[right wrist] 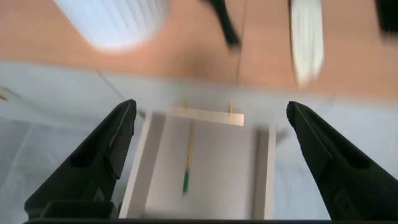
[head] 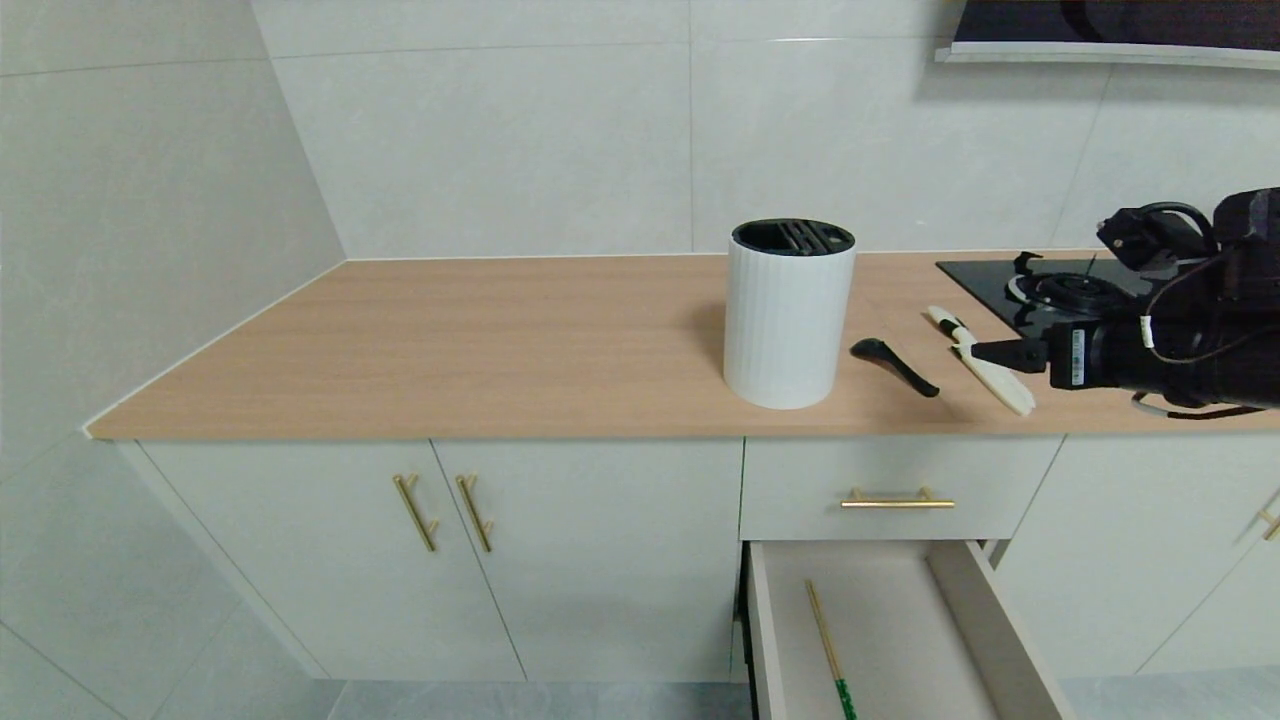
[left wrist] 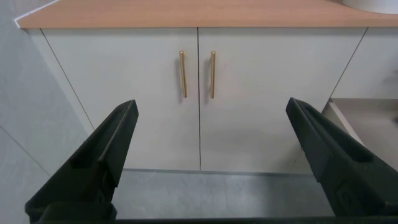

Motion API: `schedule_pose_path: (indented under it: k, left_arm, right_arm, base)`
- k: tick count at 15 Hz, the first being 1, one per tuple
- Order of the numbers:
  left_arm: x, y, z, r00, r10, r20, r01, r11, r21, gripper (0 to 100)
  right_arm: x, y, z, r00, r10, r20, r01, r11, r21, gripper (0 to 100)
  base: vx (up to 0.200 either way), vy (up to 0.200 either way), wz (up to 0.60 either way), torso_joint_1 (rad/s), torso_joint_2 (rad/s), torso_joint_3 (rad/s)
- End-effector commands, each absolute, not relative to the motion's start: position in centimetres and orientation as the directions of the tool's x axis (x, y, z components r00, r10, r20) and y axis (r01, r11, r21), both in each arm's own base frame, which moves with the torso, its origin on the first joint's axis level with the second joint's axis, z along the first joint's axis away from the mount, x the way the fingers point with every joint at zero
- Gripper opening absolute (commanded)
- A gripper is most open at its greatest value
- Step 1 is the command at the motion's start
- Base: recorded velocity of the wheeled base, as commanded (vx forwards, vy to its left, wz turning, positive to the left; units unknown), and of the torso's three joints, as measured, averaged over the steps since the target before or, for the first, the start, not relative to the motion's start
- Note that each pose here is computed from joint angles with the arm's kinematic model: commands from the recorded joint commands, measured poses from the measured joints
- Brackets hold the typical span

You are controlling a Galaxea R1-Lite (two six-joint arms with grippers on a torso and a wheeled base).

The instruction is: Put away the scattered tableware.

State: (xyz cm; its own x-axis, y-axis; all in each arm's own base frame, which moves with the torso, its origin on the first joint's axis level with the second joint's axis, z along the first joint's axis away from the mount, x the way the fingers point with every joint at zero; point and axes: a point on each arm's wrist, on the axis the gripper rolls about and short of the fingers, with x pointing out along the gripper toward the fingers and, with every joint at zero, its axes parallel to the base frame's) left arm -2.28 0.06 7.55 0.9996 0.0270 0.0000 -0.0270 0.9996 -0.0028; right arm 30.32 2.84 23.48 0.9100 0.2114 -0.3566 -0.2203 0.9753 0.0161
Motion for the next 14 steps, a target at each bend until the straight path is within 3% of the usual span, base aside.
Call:
schedule_pose_path:
  k: [1,5,14]
  left_arm:
    - [-2.3,0.1,7.5,1.000,0.028,0.000,-0.028,1.000,-0.003,100]
    - [-2.3,0.1,7.5,1.000,0.028,0.000,-0.028,1.000,-0.003,100]
    - [-2.3,0.1,7.5,1.000,0.028,0.000,-0.028,1.000,-0.003,100]
  right_arm:
    - [35.1,2.8,21.7,0.896,0.220,-0.385,-0.248,0.969,-0.024,100]
    - [39.9,3.6,20.1,0.871,0.314,-0.378,-0.353,0.935,-0.038,100]
    - [44.6,3.7,14.6,0.848,0.320,-0.422,-0.371,0.927,-0.043,100]
  base:
    - [0.000,0.000,0.00,0.000,0.00,0.000]
    - [0.000,0.000,0.00,0.000,0.00,0.000]
    - [0.000,0.000,0.00,0.000,0.00,0.000]
